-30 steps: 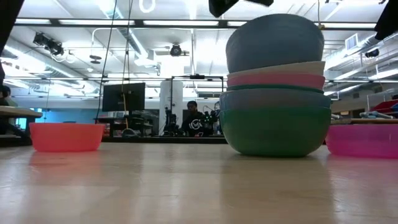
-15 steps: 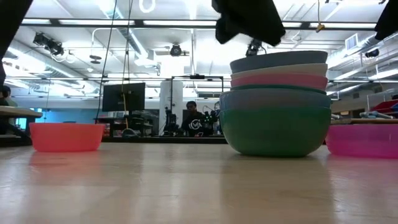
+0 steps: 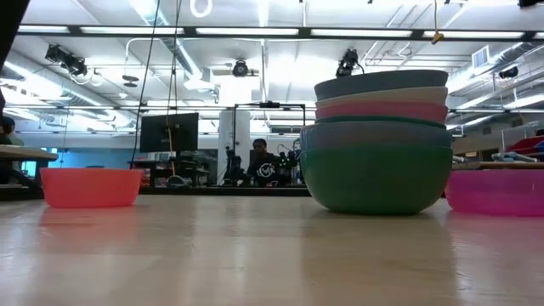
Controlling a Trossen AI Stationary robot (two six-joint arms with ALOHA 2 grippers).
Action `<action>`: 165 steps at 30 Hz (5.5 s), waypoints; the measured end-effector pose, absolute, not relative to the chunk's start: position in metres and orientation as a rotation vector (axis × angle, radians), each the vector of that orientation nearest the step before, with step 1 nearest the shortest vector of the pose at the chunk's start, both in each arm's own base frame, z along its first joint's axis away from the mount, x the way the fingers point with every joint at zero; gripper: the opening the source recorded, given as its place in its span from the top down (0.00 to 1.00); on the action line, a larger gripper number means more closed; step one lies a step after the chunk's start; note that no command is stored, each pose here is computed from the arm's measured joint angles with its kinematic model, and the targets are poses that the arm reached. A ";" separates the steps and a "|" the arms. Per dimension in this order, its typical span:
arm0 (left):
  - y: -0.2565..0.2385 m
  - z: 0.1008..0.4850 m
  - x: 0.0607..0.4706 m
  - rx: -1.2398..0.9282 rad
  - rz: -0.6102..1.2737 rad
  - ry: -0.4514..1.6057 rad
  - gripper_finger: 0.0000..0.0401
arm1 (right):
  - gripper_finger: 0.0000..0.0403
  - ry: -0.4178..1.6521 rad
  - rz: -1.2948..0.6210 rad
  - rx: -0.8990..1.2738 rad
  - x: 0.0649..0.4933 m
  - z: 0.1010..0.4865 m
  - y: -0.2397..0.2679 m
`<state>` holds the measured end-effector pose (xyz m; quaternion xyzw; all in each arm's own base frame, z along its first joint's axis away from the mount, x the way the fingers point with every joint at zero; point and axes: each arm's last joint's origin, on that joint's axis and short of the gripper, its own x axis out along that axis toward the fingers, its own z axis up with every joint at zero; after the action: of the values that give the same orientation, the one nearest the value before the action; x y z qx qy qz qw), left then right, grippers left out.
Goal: Nest bowls inside each other
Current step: Stack the pink bowl on top of the blue bowl, then stack the orange bowl on top of the pink bowl
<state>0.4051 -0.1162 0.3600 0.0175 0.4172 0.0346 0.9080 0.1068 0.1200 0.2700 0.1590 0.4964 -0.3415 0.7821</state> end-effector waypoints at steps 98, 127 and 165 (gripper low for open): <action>-0.094 0.226 0.203 -0.042 0.851 1.138 0.84 | 0.99 0.699 -0.148 -0.194 0.226 0.279 0.131; -0.107 0.177 0.203 0.057 0.393 1.292 0.73 | 0.51 0.583 -0.167 0.002 0.211 0.308 0.116; -0.120 0.301 0.290 0.183 0.278 0.605 0.99 | 0.53 0.615 -0.397 -0.060 0.189 0.296 0.117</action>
<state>0.2901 -0.1204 0.3011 0.0897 0.2967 0.1364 0.9409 0.1893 0.1172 0.2957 -0.0291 0.3005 -0.1941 0.9334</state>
